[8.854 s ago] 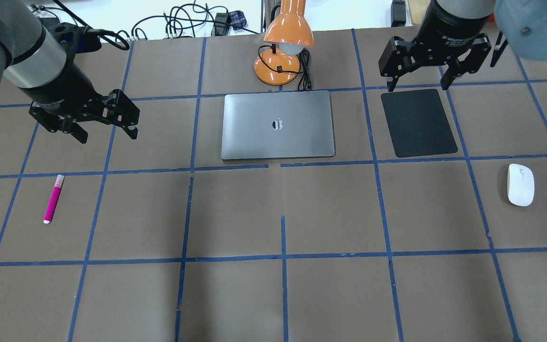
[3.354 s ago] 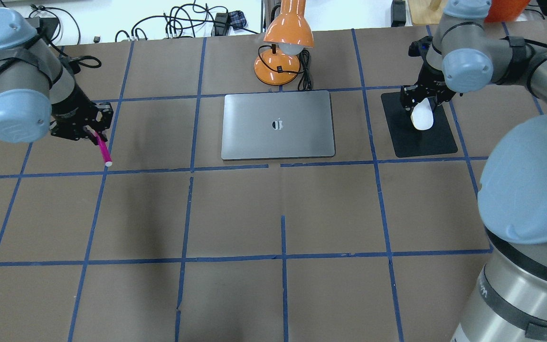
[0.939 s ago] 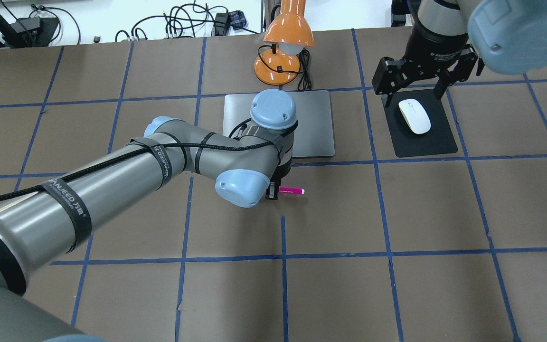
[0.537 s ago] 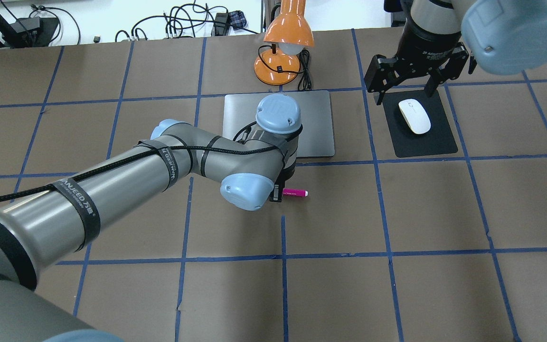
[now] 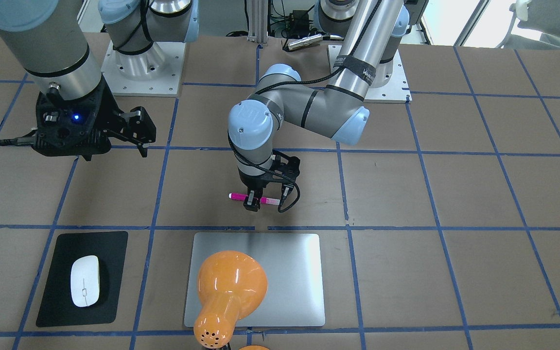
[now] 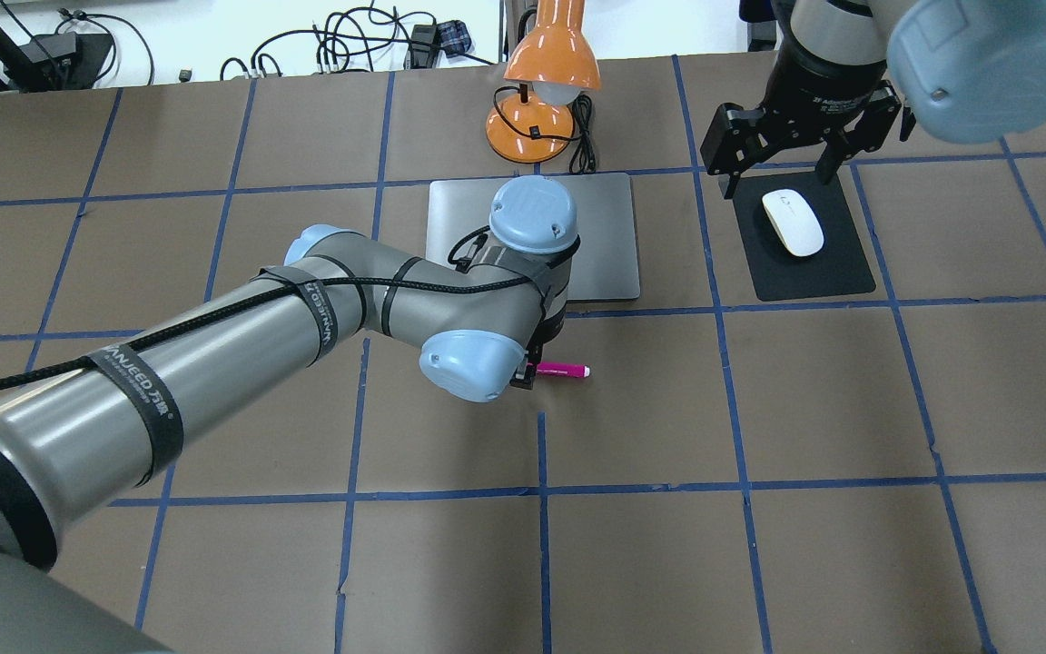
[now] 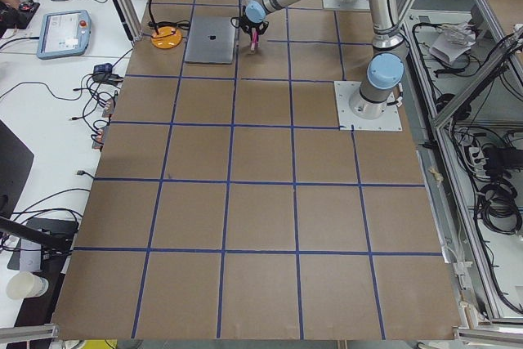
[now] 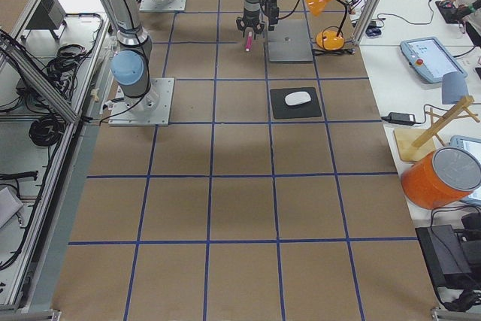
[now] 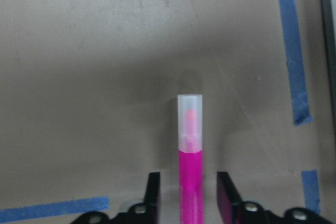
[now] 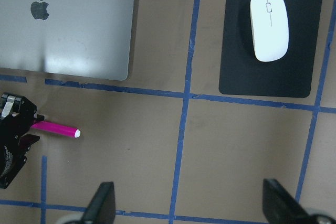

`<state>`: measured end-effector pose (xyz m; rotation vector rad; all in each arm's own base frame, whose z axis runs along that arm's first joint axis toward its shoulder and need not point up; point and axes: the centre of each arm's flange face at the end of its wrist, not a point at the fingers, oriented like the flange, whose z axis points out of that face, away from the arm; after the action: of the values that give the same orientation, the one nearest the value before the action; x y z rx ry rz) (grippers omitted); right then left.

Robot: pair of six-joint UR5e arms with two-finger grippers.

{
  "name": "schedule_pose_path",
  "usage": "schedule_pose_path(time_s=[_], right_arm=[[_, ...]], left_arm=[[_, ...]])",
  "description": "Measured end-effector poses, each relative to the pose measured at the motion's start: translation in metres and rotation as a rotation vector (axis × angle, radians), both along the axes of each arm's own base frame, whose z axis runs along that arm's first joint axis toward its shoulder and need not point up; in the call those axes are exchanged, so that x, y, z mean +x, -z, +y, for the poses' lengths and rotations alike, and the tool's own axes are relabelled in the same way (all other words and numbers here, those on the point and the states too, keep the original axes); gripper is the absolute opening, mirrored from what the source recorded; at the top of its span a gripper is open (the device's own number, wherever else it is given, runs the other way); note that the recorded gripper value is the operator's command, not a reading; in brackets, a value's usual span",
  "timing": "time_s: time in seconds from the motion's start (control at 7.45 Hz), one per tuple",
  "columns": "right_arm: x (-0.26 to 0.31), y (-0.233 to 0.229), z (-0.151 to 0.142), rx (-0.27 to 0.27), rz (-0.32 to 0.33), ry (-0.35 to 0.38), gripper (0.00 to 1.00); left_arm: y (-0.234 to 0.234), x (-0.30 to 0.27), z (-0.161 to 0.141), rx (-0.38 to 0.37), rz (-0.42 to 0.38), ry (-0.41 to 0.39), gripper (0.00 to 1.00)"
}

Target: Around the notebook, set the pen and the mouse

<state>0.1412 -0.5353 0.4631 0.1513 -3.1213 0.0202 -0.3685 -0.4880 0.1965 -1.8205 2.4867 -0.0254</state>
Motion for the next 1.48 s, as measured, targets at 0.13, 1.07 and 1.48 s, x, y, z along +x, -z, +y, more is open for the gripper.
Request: schedule_pose_path(time_s=[0.13,1.07,1.48], right_arm=[[-0.004,0.001,0.001,0.001,-0.001,0.012,1.00],[-0.006,0.003,0.005,-0.001,-0.001,0.022,1.00],[-0.006,0.003,0.004,-0.001,-0.001,0.024,1.00]], left_arm=[[-0.012,0.014,-0.010,-0.011,0.007,0.103,1.00],[-0.183,0.231,-0.094,0.082,0.042,0.841,1.00],[-0.234,0.252,-0.071,0.110,0.062,1.020,1.00]])
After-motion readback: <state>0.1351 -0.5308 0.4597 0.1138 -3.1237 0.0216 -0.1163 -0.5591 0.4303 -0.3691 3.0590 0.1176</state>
